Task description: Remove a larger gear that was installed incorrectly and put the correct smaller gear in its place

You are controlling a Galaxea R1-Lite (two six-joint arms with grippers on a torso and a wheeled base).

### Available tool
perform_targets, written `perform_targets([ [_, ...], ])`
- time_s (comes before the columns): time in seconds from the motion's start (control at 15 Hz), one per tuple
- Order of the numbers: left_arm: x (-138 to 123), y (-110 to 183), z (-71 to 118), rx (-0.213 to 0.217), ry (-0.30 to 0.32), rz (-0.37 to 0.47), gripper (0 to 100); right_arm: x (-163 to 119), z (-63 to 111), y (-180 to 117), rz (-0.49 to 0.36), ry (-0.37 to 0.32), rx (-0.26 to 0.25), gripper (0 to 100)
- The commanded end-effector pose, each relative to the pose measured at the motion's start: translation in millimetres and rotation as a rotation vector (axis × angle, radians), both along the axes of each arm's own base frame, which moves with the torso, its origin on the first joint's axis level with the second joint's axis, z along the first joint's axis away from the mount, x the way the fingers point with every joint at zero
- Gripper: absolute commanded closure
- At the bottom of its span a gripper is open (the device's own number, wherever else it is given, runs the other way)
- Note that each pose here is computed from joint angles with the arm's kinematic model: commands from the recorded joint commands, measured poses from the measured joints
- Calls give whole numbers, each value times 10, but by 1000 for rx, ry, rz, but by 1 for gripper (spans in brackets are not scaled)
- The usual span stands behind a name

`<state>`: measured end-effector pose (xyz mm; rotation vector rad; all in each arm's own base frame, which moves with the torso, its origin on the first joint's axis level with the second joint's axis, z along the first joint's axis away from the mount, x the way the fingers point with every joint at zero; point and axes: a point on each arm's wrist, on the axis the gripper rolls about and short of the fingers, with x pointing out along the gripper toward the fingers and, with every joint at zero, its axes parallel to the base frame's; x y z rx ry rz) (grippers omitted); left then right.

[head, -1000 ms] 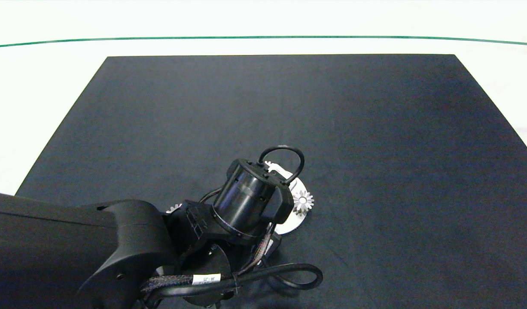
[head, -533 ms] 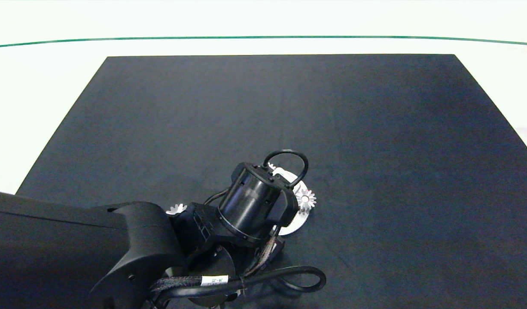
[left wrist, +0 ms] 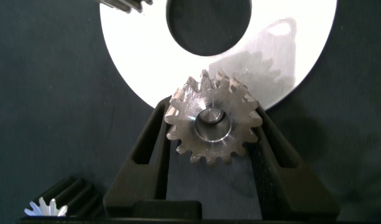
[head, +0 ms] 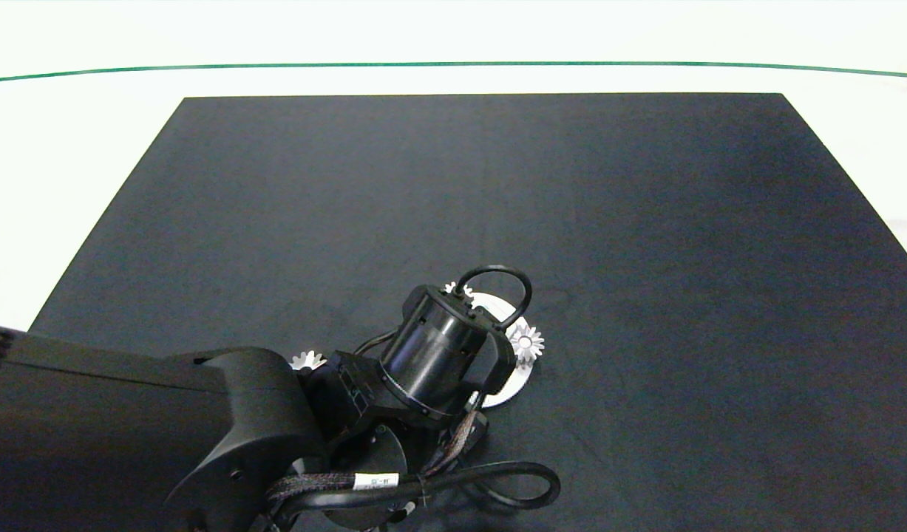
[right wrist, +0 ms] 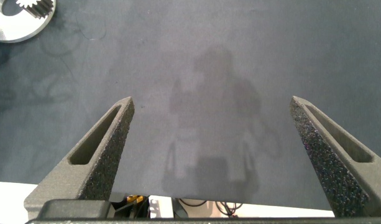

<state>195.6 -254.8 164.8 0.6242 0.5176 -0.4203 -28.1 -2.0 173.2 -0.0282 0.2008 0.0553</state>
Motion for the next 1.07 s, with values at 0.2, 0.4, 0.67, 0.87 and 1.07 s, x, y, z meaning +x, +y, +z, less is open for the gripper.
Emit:
perform_targets([
  [0.2, -9, 12, 34, -6, -3, -1, 84, 0, -3, 0, 0, 3, -1, 0],
  [0.4, -3, 3, 44, -11, -4, -2, 84, 0, -3, 0, 0, 3, -1, 0],
  [0.67, -5, 6, 28, -7, 0, -1, 84, 4, -15, 0, 0, 7, -1, 0],
  [0.87, -4, 4, 34, -8, -1, -1, 0, 4, -14, 0, 0, 6, -1, 0],
  [1.07, 0, 6, 34, -9, -1, -1, 0, 4, -14, 0, 0, 6, -1, 0],
])
